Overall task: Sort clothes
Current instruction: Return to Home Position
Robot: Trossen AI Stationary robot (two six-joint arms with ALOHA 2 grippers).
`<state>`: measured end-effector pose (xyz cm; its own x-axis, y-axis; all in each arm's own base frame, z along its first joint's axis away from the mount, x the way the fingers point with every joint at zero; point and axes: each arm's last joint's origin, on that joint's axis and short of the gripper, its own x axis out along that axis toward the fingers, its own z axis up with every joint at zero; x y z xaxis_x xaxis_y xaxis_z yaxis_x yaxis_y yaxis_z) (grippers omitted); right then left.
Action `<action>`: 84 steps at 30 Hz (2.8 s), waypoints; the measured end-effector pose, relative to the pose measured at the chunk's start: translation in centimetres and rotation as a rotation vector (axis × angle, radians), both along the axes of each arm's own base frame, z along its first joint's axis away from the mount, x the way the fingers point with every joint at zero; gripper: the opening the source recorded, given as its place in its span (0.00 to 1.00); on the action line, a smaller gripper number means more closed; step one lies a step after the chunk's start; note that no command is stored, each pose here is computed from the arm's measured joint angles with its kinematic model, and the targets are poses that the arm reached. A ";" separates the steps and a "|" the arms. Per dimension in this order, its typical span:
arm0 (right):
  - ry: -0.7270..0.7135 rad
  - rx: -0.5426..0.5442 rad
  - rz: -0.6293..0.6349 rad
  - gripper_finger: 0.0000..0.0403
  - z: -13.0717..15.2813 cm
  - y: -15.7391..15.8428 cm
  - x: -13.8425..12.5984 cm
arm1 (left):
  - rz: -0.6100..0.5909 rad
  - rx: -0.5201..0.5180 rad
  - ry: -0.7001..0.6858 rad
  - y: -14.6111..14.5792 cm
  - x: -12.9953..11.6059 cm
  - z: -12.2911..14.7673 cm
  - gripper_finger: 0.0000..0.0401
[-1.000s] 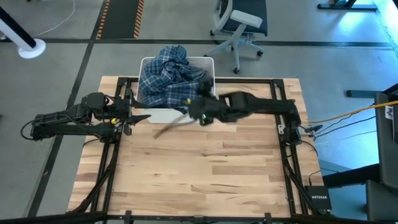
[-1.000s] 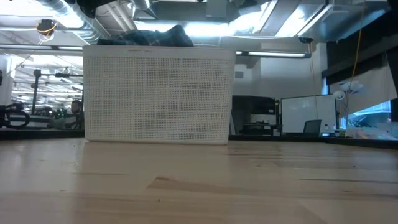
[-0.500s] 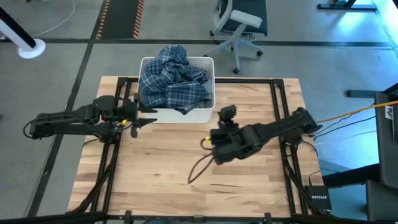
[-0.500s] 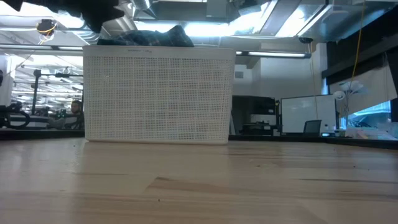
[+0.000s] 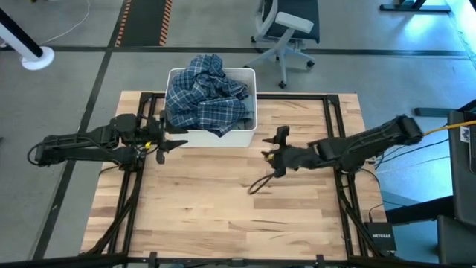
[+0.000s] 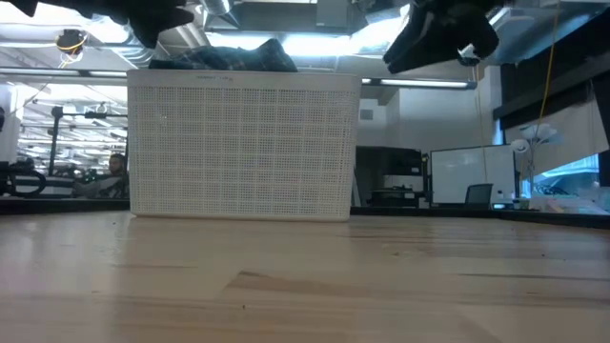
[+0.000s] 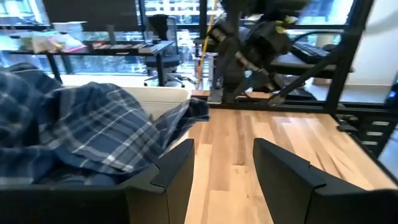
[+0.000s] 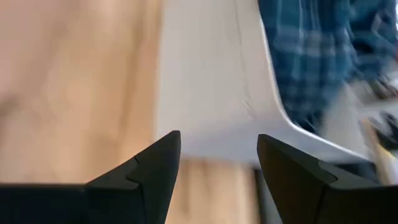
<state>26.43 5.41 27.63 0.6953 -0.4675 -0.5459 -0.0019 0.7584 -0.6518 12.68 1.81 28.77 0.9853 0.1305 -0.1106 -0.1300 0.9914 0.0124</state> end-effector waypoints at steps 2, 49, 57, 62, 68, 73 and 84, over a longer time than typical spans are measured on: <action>-0.114 0.064 0.093 0.58 -1.3 -0.6 -0.8 | -0.025 -0.003 -0.003 -0.1 0.0 0.0 0.40; -0.627 0.251 0.415 0.05 -10.8 -1.8 -7.3 | -0.135 -0.170 -0.100 -1.5 -3.3 -10.9 0.01; -0.642 0.255 0.409 0.02 -11.7 -4.6 -9.5 | -0.146 -0.089 -0.078 -1.5 -3.3 -11.0 0.01; -0.655 0.251 0.354 0.05 -12.0 -5.4 -11.5 | -0.167 -0.081 -0.079 -1.6 -3.3 -11.0 0.01; -0.687 0.195 0.379 0.06 -11.1 -5.5 -12.5 | -0.169 -0.055 -0.090 -1.6 -3.4 -10.9 0.01; -0.673 0.183 0.373 0.07 -10.9 -5.5 -13.4 | -0.166 -0.070 -0.067 -1.6 -3.4 -11.1 0.01; -0.650 0.155 0.354 0.07 -11.0 -5.6 -15.2 | -0.154 -0.082 -0.081 -1.5 -3.4 -11.0 0.01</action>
